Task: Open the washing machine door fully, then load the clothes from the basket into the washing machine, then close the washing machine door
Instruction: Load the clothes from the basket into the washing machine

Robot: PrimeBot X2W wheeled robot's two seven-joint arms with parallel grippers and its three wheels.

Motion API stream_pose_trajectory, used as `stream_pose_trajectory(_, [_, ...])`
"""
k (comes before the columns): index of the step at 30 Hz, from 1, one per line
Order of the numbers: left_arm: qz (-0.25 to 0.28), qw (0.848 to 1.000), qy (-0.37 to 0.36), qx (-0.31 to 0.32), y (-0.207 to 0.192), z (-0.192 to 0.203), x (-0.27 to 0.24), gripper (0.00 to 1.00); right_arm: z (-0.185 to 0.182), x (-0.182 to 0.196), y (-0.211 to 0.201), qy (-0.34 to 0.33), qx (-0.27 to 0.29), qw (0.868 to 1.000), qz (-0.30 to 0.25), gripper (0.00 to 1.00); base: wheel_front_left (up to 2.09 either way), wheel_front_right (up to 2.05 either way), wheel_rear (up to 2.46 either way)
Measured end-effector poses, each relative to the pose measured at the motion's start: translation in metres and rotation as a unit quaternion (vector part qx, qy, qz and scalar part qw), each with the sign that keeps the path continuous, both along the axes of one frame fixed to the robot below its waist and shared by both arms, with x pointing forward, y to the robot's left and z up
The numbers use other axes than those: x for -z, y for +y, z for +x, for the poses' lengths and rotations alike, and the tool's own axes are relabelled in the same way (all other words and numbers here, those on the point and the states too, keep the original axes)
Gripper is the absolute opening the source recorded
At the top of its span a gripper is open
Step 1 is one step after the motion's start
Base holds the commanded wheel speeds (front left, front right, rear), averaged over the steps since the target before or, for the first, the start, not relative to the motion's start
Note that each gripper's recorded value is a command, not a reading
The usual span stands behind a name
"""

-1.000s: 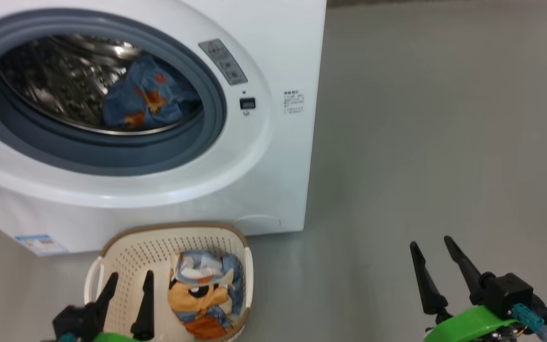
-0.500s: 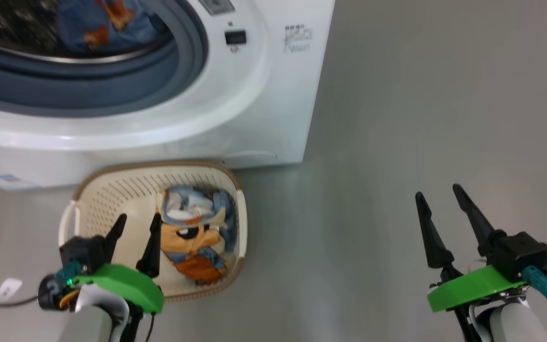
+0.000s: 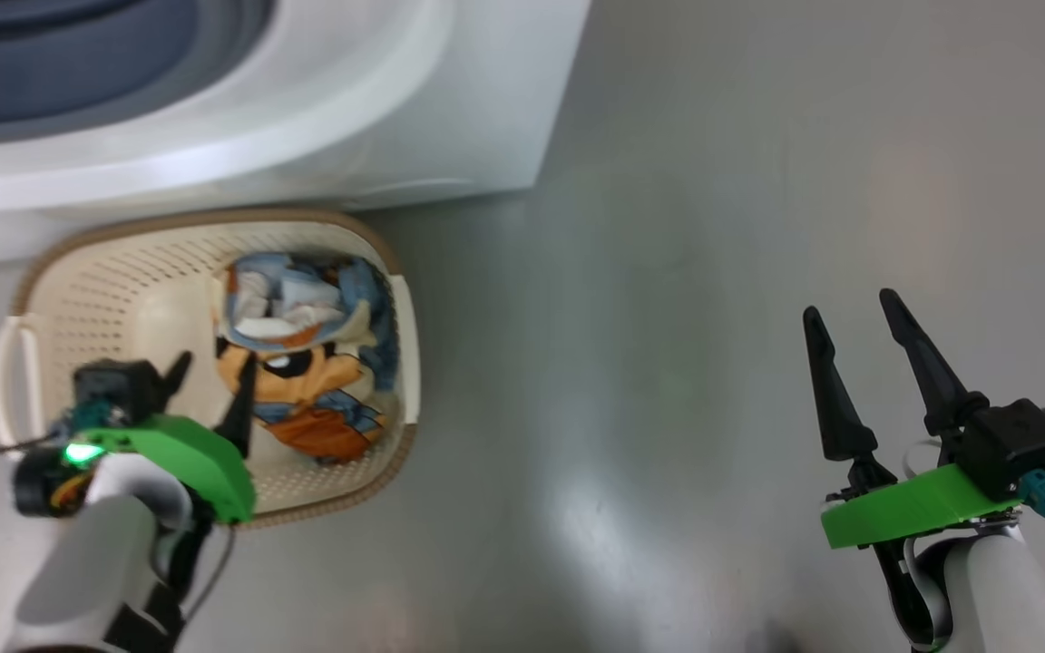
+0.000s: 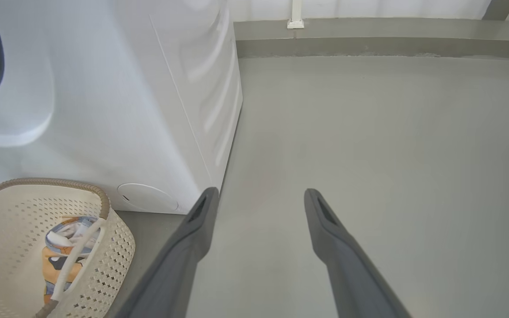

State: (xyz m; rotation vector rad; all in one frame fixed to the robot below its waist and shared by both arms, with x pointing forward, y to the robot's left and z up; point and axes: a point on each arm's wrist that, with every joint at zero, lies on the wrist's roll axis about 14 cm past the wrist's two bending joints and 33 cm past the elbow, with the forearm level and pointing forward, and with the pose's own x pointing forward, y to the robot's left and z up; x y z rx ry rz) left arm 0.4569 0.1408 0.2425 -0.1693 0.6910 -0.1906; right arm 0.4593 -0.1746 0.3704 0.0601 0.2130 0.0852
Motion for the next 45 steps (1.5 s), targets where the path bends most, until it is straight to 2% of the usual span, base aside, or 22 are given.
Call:
stream_pose_trajectory(6, [0.023,0.998,0.047,0.020,0.004,0.005,0.039,1.00,-0.004,0.019,-0.015,0.024,0.018,0.999,-0.012,1.00,0.00,0.00,0.00])
stream_pose_trajectory(13, [0.021,0.995,0.092,0.020,-0.003,0.016,0.077,1.00,-0.008,0.037,-0.030,0.046,0.036,0.998,-0.026,1.00,0.00,0.00,0.00])
stream_pose_trajectory(16, [0.011,0.993,0.115,0.010,-0.007,0.019,0.092,1.00,-0.010,0.045,-0.034,0.056,0.039,0.997,-0.031,1.00,0.00,0.00,0.00])
stream_pose_trajectory(20, [-0.005,0.989,0.144,-0.035,0.001,0.027,0.110,1.00,-0.015,0.058,-0.039,0.073,0.047,0.996,-0.030,1.00,0.00,0.00,0.00])
stream_pose_trajectory(27, [0.009,0.983,0.179,-0.027,0.005,0.032,0.137,1.00,-0.014,0.071,-0.044,0.086,0.050,0.994,-0.039,1.00,0.00,0.00,0.00])
stream_pose_trajectory(45, [0.006,0.971,0.240,0.018,-0.021,0.014,0.158,1.00,-0.017,0.082,-0.047,0.099,0.052,0.993,-0.043,1.00,0.00,0.00,0.00])
